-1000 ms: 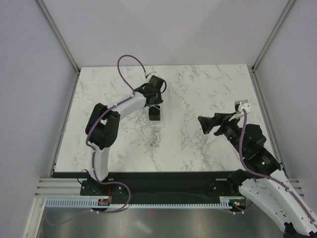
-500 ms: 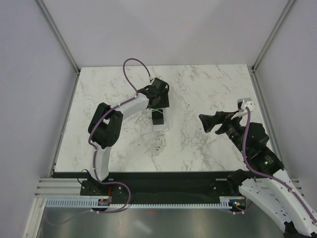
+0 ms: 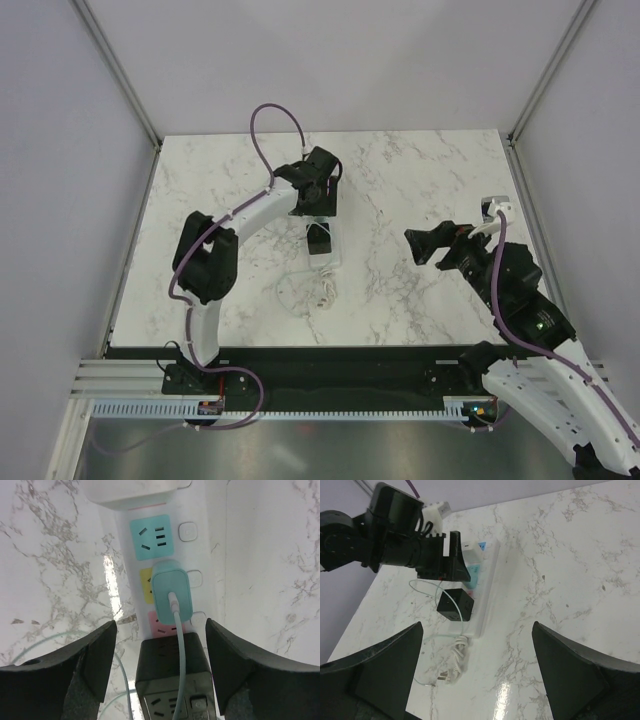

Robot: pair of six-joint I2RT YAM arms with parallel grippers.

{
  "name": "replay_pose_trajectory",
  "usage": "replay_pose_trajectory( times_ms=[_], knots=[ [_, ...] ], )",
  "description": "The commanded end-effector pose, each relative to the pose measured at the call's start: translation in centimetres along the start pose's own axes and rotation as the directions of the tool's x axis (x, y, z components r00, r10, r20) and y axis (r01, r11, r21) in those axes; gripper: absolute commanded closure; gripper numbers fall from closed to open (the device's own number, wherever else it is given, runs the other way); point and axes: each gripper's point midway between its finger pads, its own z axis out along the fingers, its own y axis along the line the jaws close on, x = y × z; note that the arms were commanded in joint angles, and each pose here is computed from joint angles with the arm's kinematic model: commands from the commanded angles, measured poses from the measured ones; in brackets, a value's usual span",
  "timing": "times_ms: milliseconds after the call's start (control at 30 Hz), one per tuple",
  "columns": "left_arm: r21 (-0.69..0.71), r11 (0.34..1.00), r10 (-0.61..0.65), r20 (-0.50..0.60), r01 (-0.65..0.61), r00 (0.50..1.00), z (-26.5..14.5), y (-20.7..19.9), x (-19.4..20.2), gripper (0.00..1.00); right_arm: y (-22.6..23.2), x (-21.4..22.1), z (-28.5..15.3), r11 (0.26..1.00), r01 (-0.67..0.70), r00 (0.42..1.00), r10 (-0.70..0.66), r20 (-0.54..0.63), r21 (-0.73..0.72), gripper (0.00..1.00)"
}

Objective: Insert the plug

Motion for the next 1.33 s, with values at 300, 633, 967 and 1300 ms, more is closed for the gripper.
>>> replay_pose_trajectory(
  times_ms=[300, 633, 967, 1300],
  knots=[
    [0.069, 0.987, 0.126, 0.221, -0.145, 0.967, -7.9, 0.0, -7.2, 0.13, -2.2, -0.2, 0.8, 0.989, 0.050, 0.998, -0.045, -0.040, 0.142, 0.02],
    [0.457, 0.819, 0.140, 0.428, -0.347, 0.893, -19.9, -4.0, -6.2, 0.00, -0.8, -0.3, 0.7, 0.991, -0.050, 0.996, 0.058, -0.070, 0.120, 0.02],
    [0.715, 0.433, -0.017, 0.616, -0.549, 0.788, -30.8, -5.3, 2.1, 0.00, 2.1, -0.6, -0.7, 0.996, -0.093, 0.988, 0.091, -0.128, -0.006, 0.02],
    [0.763, 0.358, -0.061, 0.595, -0.539, 0.801, -32.6, -4.6, 4.9, 0.00, 2.2, -0.6, -1.8, 0.994, -0.097, 0.991, 0.092, -0.100, -0.047, 0.02]
  ],
)
